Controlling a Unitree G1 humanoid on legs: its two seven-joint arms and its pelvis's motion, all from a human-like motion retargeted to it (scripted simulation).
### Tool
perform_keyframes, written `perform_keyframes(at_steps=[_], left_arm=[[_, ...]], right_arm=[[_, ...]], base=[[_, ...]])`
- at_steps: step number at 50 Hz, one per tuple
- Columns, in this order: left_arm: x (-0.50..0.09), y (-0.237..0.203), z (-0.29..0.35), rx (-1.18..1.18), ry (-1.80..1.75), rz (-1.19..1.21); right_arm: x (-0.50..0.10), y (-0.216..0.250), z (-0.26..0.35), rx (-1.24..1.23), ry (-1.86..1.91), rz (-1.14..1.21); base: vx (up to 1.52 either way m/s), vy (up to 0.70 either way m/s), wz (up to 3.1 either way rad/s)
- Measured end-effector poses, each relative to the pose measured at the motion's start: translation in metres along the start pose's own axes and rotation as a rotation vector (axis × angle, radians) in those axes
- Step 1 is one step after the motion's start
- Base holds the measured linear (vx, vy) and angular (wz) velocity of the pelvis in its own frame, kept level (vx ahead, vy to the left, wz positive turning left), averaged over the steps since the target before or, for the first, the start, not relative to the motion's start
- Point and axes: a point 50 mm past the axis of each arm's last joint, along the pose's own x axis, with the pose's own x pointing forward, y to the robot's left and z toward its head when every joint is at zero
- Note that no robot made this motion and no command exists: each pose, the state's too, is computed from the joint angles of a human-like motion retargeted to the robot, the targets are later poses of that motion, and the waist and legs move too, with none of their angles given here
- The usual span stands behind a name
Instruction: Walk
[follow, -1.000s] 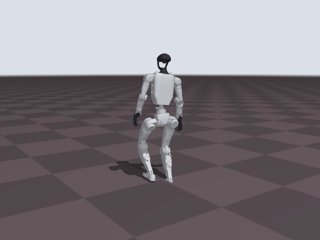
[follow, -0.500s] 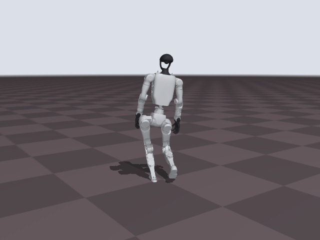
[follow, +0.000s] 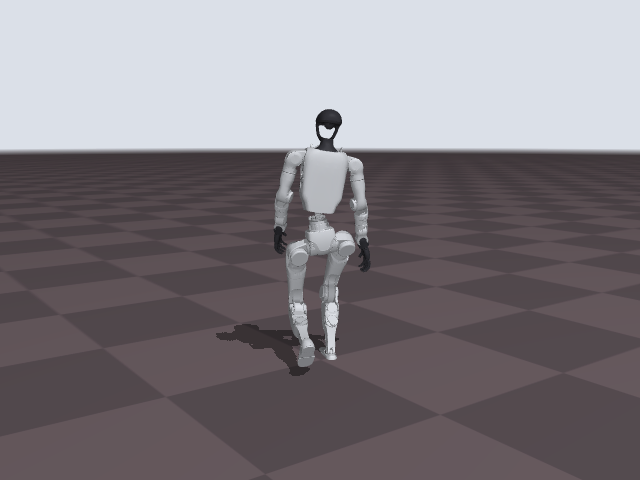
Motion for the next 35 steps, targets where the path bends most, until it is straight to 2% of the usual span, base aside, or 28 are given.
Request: perform_keyframes(at_steps=[7, 16, 20, 27, 35], left_arm=[[0.002, 0.003, 0.019, -0.012, -0.074, 0.015], [-0.005, -0.013, -0.009, -0.063, 0.018, -0.031], [-0.011, -0.018, -0.028, -0.037, 0.081, -0.052], [-0.016, -0.013, -0.047, 0.001, 0.164, -0.033], [-0.007, 0.013, -0.026, 0.032, 0.101, 0.085]], right_arm=[[0.004, -0.006, 0.061, -0.03, -0.191, -0.034], [-0.006, 0.001, 0.126, 0.053, -0.406, -0.018], [-0.006, 0.011, 0.114, 0.045, -0.375, 0.021], [-0.001, 0.023, 0.044, -0.031, -0.155, 0.106], [-0.003, 0.026, 0.024, -0.088, -0.103, 0.094]], base=[[-0.01, -0.02, -0.01], [0.0, 0.0, -0.1], [0.03, 0.04, -0.12], [0.04, 0.06, 0.16], [-0.01, 0.05, -0.25]])
